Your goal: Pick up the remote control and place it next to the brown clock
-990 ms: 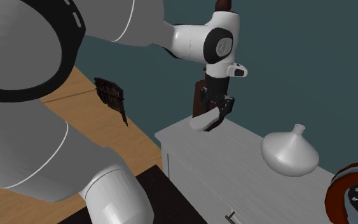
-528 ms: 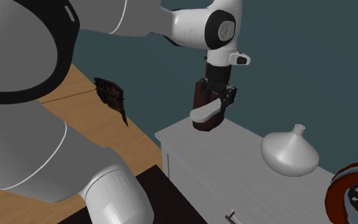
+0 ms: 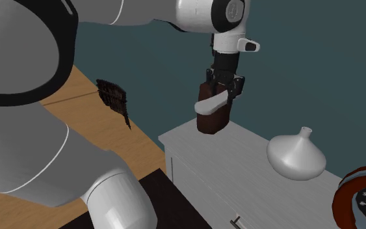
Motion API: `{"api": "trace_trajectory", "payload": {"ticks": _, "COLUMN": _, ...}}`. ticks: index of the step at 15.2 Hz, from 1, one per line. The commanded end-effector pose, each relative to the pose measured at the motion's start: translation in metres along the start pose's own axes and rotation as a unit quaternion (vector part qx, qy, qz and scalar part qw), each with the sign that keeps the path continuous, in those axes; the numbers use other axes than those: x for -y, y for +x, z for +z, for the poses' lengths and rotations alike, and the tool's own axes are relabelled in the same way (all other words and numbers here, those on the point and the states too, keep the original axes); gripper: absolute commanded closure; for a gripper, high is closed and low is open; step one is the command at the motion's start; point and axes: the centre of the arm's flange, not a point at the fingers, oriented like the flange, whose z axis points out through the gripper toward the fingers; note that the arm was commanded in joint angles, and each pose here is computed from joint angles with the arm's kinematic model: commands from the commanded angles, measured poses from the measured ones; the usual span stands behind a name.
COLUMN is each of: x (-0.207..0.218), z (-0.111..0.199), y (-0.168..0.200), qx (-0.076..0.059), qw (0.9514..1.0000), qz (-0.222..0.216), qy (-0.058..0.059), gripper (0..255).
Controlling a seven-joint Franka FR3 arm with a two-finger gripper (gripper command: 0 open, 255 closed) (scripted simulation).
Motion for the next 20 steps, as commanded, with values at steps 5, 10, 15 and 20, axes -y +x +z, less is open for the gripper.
{"api": "trace_trajectory", "payload": {"ticks": 5, "x": -0.001, "z": -0.032, "y": 0.000, "qx": 0.000, "qw": 1.0000, "qz": 0.000, "qy": 0.000, "gripper": 255}}
{"api": "trace_trajectory", "payload": {"ticks": 10, "x": -0.001, "z": -0.054, "y": -0.001, "qx": 0.000, "qw": 1.0000, "qz": 0.000, "qy": 0.000, "gripper": 255}}
{"api": "trace_trajectory", "payload": {"ticks": 15, "x": -0.066, "z": -0.053, "y": -0.011, "qx": 0.000, "qw": 1.0000, "qz": 0.000, "qy": 0.000, "gripper": 255}}
{"api": "trace_trajectory", "payload": {"ticks": 20, "x": -0.132, "z": -0.052, "y": -0.021, "qx": 0.000, "qw": 1.0000, "qz": 0.000, "qy": 0.000, "gripper": 255}}
